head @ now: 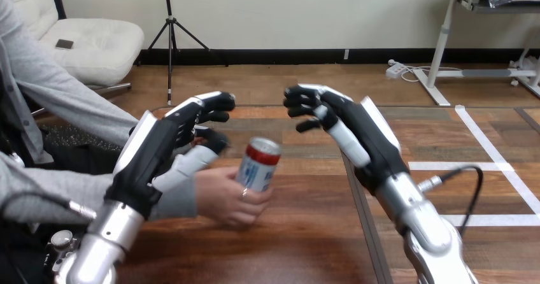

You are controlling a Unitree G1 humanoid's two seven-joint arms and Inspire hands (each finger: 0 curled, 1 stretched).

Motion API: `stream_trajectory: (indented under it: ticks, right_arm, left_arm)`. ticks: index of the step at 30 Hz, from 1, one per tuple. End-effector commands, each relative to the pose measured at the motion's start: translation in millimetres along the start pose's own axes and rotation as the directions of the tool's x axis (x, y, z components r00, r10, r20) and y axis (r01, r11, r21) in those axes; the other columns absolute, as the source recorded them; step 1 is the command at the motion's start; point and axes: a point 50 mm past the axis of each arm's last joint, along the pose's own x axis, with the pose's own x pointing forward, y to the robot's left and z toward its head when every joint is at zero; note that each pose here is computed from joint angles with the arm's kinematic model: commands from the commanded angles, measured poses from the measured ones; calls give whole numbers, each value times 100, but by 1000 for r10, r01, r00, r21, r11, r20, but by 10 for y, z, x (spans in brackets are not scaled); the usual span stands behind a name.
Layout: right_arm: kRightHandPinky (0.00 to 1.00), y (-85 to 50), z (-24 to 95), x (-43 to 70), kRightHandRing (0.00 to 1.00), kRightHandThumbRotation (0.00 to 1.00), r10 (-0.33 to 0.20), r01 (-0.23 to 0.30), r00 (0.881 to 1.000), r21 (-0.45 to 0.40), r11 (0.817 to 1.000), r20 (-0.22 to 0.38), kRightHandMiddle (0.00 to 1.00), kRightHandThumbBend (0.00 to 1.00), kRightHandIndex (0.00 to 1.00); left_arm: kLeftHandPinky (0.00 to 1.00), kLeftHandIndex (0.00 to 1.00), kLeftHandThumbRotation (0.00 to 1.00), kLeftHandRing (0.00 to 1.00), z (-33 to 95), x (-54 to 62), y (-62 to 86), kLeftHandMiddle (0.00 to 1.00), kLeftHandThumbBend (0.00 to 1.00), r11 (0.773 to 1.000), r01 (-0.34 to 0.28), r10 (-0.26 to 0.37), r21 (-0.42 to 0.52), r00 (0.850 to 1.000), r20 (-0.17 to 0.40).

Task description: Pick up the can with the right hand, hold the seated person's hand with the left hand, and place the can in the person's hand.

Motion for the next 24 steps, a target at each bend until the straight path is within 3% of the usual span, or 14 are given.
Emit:
stream_trajectory:
  ticks: [1, 13, 24]
  right_arm:
    - [69, -73, 140, -25, 78, 100, -30, 27, 995, 31, 999, 93, 78, 96, 77]
    - [74, 1, 11, -303, 82, 100, -75, 56, 994, 222, 973, 78, 82, 99, 82]
    - [87, 39, -114, -514, 88, 100, -87, 70, 995, 305, 950, 42, 88, 90, 87]
  left_arm:
    - [74, 81, 91, 86, -31, -65, -9, 84, 88, 988, -85, 85, -129, 996, -3]
    - [86, 86, 94, 91, -180, -250, -149, 88, 80, 958, -128, 122, -258, 992, -40]
    - [94, 89, 96, 94, -292, -414, -234, 91, 72, 940, -144, 120, -308, 988, -95]
